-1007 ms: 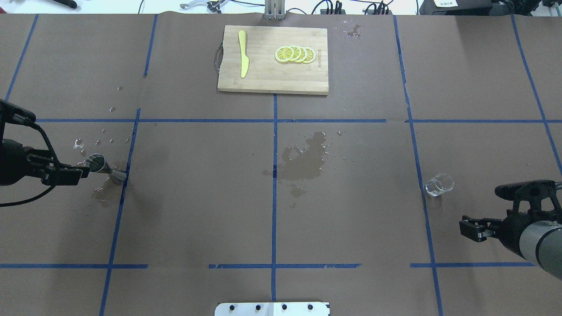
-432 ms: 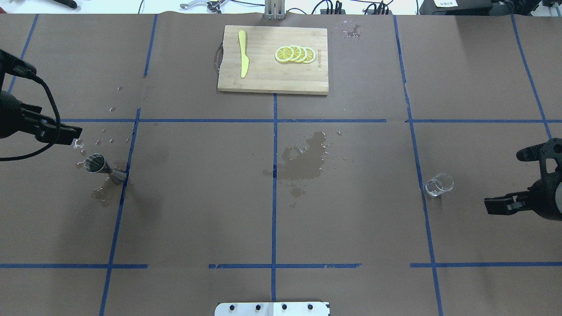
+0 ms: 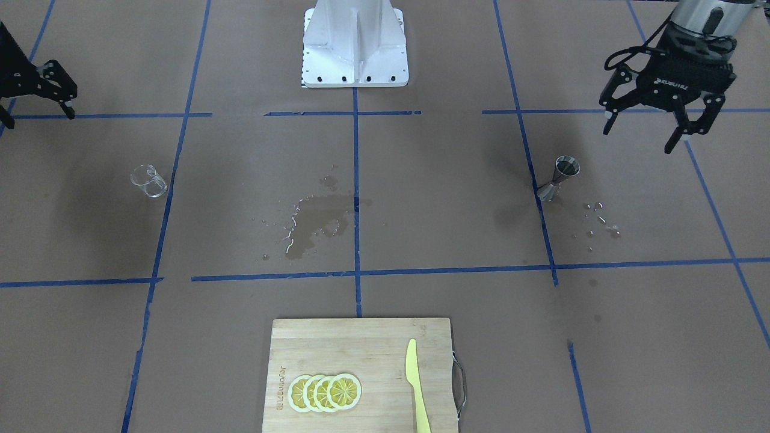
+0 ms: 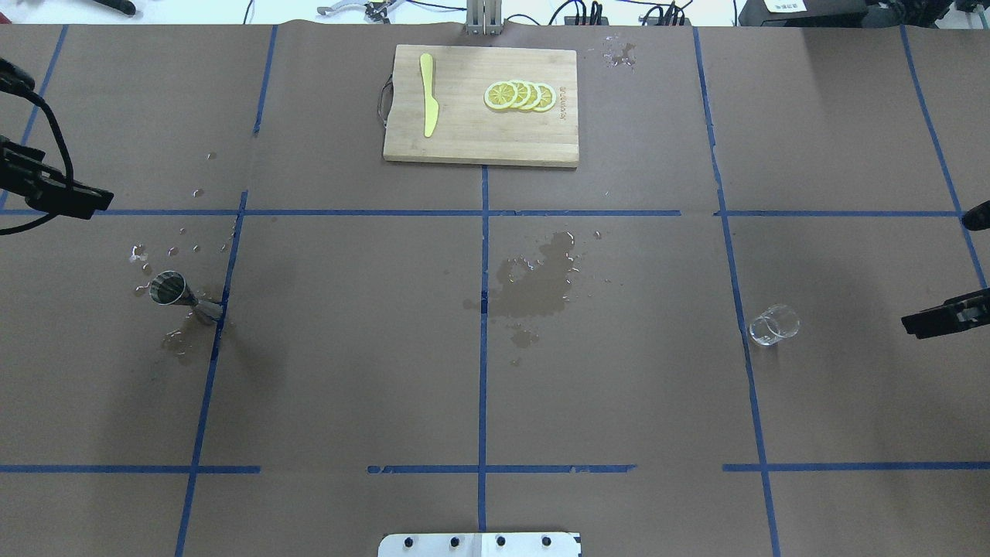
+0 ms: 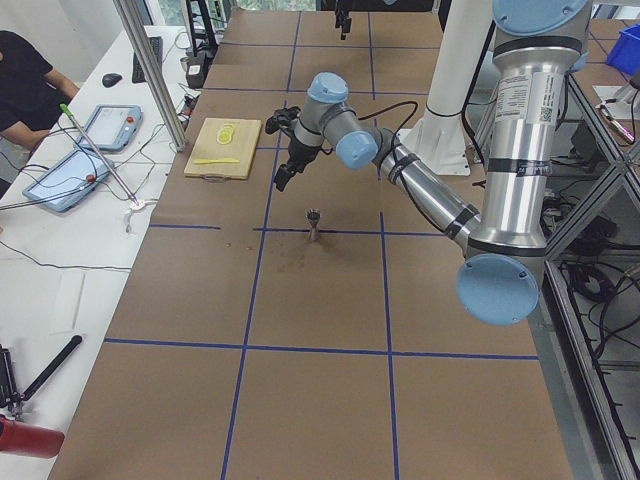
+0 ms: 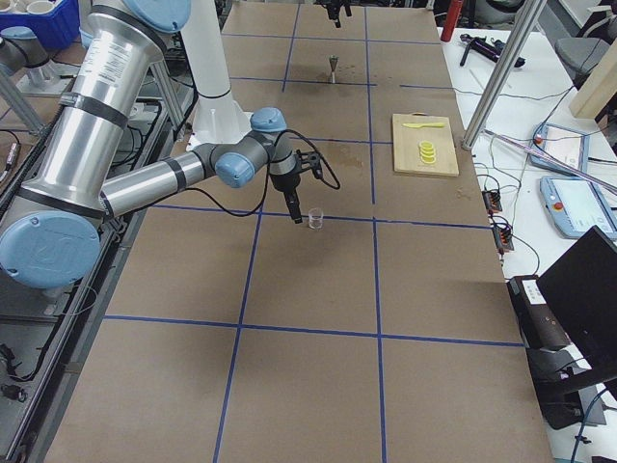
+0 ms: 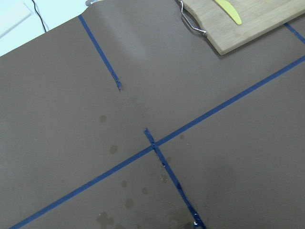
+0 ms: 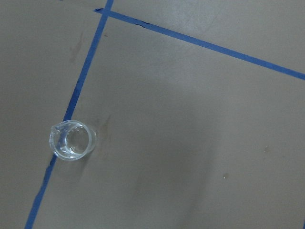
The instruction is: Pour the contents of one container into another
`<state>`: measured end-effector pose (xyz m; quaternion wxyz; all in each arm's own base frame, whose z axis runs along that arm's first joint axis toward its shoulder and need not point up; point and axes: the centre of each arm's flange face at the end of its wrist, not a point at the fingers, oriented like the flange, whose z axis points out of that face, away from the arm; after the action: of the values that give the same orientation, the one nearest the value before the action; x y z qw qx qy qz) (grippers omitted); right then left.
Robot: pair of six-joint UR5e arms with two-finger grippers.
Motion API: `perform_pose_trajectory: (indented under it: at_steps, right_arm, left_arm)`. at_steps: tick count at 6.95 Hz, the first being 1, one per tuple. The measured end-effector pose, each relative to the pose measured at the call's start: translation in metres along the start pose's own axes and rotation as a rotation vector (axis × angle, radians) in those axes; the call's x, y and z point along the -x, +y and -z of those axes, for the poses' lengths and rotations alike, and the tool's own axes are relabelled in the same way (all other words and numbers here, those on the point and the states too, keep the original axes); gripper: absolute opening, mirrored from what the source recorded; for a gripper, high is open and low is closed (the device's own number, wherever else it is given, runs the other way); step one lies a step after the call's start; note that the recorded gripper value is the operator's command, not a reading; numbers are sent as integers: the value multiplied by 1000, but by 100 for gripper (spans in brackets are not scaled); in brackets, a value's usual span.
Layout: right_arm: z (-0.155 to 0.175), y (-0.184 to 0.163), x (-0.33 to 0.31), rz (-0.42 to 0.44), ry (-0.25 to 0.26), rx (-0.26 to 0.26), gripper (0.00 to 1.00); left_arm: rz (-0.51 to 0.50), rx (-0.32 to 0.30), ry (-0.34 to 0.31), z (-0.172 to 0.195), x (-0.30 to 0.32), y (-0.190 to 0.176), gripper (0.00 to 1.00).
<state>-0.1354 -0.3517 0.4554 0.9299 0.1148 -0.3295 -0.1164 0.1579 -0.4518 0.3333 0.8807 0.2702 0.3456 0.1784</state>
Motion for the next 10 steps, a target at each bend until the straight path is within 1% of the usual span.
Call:
perform_pose_trajectory:
  at_steps: [1,2,4,5,6,7,8,10]
  right_arm:
    - [6,-8,-21,21,6,19,100]
    - [13,-16,-43,36,-4,40,100]
    - [20,-23,-99,72,-34,68,100]
    - [18,-18,-131,62,-73,73,100]
    - [17,-11,-154,29,-136,69,100]
    - [21,-6,-169,-5,-169,56,100]
    - [24,-3,-176,-26,-176,43,100]
    - [27,-3,-181,-37,-167,32,100]
  left_arm:
    - [-27,22,1,-5,24,-3,100]
    - [-52,41,-14,-6,56,-4,100]
    - [-78,110,-42,-6,134,4,100]
    - [-79,142,-37,-6,183,15,100]
    - [-65,170,-21,-11,223,29,100]
    - [-28,205,-9,-24,254,49,100]
    - [18,247,0,-40,277,72,100]
    - [96,321,12,-67,304,111,100]
